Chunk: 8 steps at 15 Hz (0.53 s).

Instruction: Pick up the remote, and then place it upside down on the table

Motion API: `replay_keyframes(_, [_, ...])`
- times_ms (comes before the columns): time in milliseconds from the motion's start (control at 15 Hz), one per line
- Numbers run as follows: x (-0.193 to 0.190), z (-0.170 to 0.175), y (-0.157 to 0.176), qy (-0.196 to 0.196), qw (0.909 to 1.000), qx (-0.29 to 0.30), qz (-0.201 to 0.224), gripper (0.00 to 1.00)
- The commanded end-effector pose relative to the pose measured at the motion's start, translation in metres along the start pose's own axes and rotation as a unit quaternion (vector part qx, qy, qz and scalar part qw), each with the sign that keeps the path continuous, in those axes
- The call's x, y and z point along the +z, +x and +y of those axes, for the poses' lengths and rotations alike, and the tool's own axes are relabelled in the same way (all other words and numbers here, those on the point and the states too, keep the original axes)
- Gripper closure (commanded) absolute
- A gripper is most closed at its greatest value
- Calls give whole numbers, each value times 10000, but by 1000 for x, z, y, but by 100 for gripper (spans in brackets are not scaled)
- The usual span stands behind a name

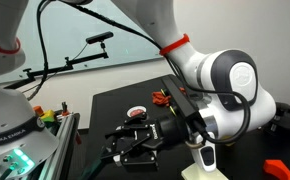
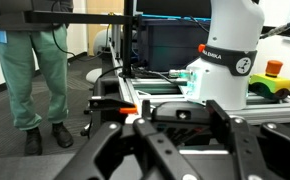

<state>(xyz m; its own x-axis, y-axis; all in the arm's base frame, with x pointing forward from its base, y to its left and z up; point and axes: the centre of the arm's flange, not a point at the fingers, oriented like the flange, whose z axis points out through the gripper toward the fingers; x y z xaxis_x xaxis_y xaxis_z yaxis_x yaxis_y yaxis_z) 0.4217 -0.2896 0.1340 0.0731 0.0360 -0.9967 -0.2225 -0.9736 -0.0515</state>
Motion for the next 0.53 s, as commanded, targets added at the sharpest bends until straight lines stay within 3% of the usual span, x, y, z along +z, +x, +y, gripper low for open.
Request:
replay_keyframes(0, [-22,5,-4,366,9991,105,179,68])
replay_keyframes(467, [-65,10,-7,756,9944,208,711,68])
